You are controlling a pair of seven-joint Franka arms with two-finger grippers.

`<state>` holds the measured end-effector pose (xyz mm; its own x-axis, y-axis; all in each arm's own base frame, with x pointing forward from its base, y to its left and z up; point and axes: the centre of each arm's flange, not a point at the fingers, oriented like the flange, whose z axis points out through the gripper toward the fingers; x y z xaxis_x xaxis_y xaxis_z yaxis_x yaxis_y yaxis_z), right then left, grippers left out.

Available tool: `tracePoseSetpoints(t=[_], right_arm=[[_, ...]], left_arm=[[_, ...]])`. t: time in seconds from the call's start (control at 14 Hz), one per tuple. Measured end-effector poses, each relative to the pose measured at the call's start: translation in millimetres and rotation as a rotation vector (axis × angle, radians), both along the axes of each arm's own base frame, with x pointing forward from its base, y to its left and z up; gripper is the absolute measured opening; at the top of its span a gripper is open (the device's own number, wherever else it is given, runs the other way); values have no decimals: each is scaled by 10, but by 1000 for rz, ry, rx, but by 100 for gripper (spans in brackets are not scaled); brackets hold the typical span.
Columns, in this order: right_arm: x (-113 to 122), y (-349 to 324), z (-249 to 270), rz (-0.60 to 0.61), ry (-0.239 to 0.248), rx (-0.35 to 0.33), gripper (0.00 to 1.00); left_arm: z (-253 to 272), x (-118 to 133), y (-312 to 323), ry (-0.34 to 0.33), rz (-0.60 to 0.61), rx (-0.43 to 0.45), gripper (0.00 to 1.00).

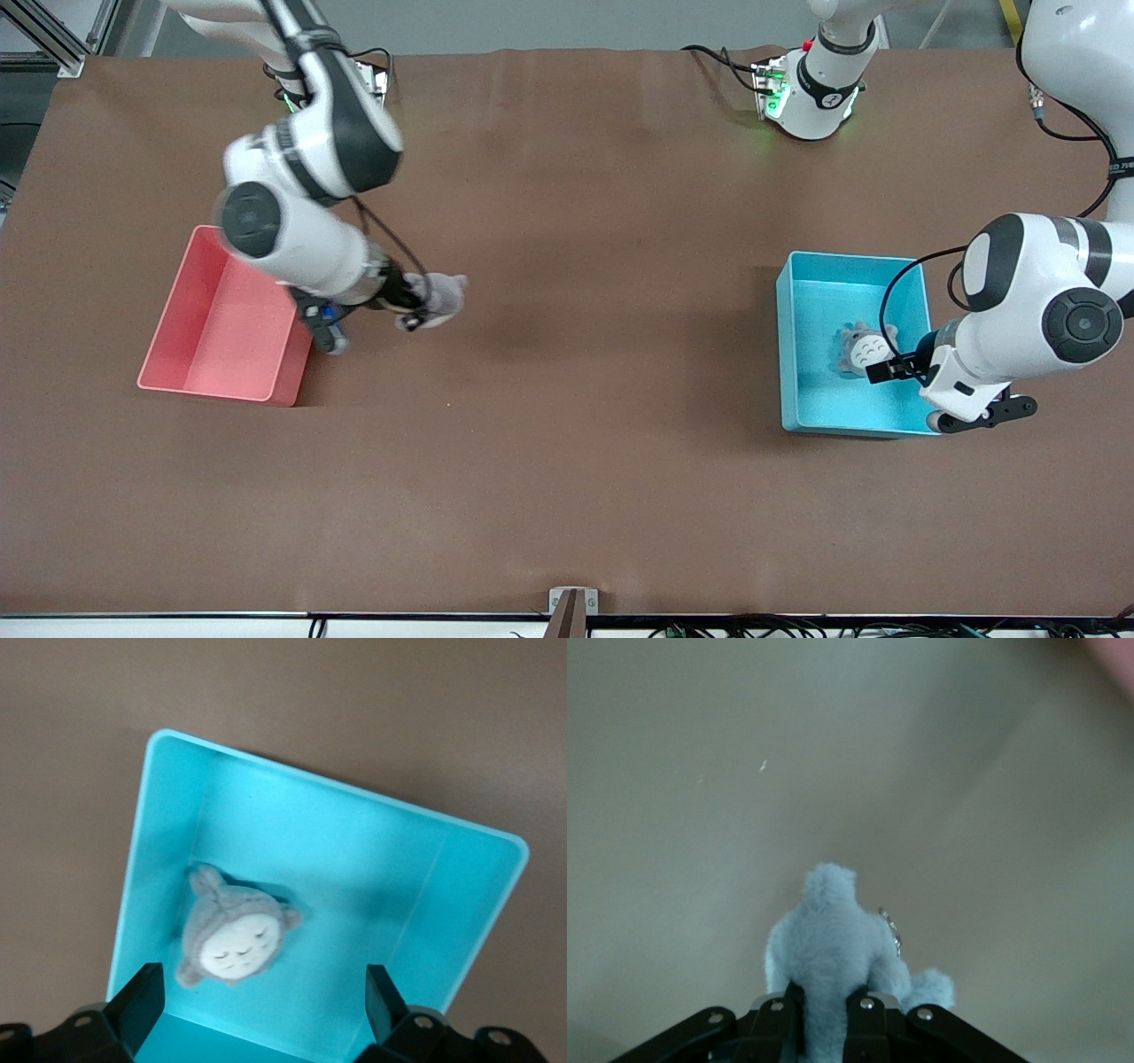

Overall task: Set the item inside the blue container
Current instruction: 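Set the second plush on mid-table with the right gripper while the left withdraws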

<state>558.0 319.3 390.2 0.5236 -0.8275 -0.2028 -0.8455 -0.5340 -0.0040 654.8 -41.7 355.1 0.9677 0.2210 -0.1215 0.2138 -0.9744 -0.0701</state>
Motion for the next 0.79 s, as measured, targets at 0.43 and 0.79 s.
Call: tracePoseSetpoints(t=[0.43, 0.79], right_arm=[[-378, 1145, -1389, -137, -74, -46, 19], [-461, 1433, -1725, -166, -77, -64, 19]], left_arm=[[95, -153, -867, 5, 104, -36, 100], [39, -386, -1732, 11, 209, -11, 100]])
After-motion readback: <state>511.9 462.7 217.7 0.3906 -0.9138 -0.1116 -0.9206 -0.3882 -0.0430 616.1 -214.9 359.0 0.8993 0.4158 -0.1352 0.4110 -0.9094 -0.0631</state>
